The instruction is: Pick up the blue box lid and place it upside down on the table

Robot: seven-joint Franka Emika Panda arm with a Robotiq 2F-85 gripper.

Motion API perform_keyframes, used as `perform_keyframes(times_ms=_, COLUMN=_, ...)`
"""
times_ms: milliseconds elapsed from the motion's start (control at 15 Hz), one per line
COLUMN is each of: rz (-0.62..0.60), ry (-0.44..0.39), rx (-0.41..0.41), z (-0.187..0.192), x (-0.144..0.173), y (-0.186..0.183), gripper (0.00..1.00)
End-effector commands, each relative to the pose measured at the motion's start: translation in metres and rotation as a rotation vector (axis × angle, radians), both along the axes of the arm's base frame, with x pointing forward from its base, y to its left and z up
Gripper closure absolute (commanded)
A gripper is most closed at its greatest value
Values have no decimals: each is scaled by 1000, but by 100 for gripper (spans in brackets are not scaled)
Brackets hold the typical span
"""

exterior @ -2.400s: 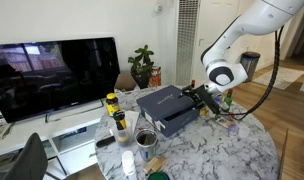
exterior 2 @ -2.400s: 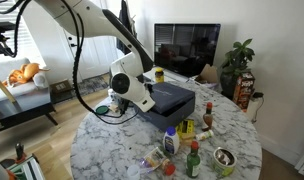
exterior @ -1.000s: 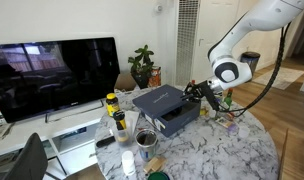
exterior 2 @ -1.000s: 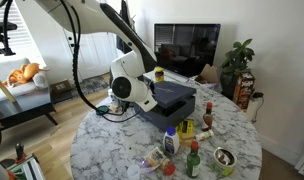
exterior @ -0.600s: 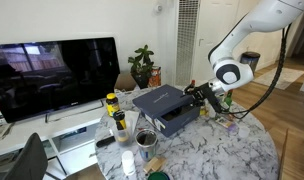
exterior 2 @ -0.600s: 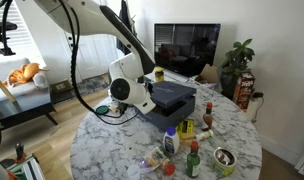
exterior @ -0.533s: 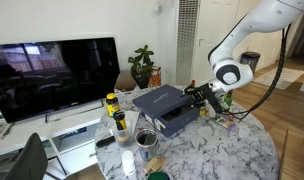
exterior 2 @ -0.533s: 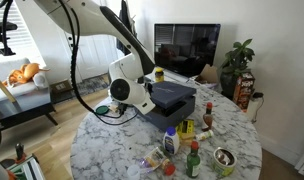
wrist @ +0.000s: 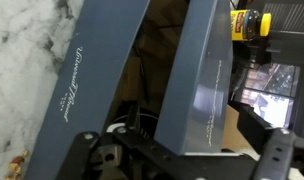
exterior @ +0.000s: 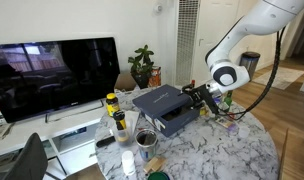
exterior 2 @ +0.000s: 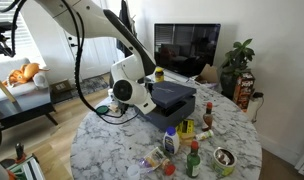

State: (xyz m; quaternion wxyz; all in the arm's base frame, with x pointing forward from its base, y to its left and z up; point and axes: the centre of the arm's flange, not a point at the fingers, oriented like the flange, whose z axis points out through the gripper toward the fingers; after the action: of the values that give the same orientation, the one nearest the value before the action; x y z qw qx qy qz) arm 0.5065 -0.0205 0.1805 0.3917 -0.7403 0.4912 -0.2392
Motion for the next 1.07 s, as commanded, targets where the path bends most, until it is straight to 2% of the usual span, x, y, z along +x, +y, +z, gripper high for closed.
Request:
perform_keyframes(times_ms=0, rz=-2, ry=-17, rx=29, z=-9, x=16, y=-8, gripper=0)
perform_keyframes(times_ms=600, rz=-11, ry=-30, rx=70, z=-35, x=32, y=-16, gripper=0)
perform_keyframes(times_ms=867, rz=-14, ry=-59, rx=92, z=-41, x=35, y=-22, gripper=16)
perform_keyframes(times_ms=933, rz=-16, ry=-63, rx=96, z=-41, x=35, y=-24, gripper=25)
perform_keyframes(times_ms=1000, rz=-22, ry=-64, rx=101, z=-42, x=35, y=-25, gripper=21)
